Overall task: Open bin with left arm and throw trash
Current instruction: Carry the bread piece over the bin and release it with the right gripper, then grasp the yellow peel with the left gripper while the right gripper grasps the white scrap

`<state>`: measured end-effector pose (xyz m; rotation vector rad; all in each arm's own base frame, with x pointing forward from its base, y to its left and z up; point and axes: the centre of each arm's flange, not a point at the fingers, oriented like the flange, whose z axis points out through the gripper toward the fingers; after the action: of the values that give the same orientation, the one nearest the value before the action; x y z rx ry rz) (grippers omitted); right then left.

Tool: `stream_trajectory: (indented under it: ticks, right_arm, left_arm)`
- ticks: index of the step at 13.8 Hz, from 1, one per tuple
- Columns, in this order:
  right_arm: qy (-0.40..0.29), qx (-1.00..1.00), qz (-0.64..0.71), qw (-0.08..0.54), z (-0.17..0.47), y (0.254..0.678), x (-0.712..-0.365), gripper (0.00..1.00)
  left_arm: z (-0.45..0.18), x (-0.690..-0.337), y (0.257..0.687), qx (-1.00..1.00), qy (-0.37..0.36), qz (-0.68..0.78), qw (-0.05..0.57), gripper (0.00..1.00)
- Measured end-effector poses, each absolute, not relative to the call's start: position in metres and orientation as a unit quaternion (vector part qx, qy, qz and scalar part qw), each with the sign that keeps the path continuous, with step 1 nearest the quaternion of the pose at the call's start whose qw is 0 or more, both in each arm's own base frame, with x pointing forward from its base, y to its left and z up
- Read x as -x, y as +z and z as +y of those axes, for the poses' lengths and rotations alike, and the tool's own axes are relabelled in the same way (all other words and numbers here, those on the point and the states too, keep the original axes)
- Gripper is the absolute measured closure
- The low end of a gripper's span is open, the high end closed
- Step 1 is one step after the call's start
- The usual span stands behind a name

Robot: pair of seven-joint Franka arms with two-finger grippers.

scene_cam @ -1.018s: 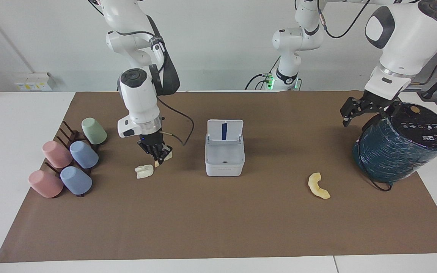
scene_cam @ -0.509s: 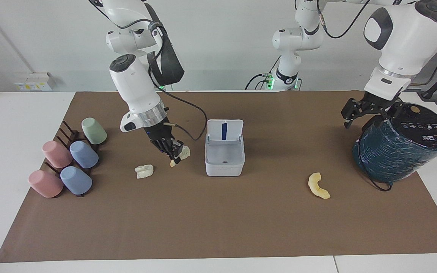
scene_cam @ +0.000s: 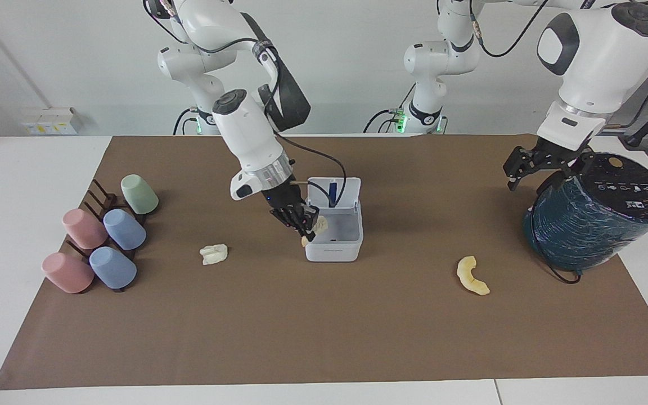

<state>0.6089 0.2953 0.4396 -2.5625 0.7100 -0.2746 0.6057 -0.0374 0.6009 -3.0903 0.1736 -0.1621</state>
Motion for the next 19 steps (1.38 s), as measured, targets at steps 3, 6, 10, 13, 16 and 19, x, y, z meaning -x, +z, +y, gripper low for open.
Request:
stream_trajectory:
  ticks: [3,6,10,13,16,19]
  right_arm:
    - [-0.094,0.937,0.247,0.230,0.313,0.428,-0.603,0.88]
    - [-0.090,0.939,0.241,0.228,0.323,0.423,-0.598,0.88]
    - [-0.066,0.937,0.252,0.233,0.328,0.407,-0.588,0.88]
    - [-0.056,0.933,0.262,0.240,0.329,0.404,-0.586,0.87]
    - [-0.052,0.931,0.269,0.241,0.328,0.402,-0.586,0.58]
    - [-0.050,0.931,0.272,0.240,0.328,0.401,-0.585,0.23]
  left_arm:
    - [-0.039,-0.598,0.594,0.998,-0.043,0.055,0.012,0.00]
    - [-0.038,-0.593,0.590,0.998,-0.037,0.053,0.010,0.00]
    - [-0.038,-0.592,0.590,0.998,-0.036,0.053,0.010,0.00]
    - [-0.038,-0.592,0.590,0.998,-0.037,0.053,0.010,0.00]
    - [-0.039,-0.592,0.588,0.998,-0.035,0.054,0.009,0.00]
    - [-0.047,-0.593,0.578,0.998,-0.028,0.049,0.001,0.00]
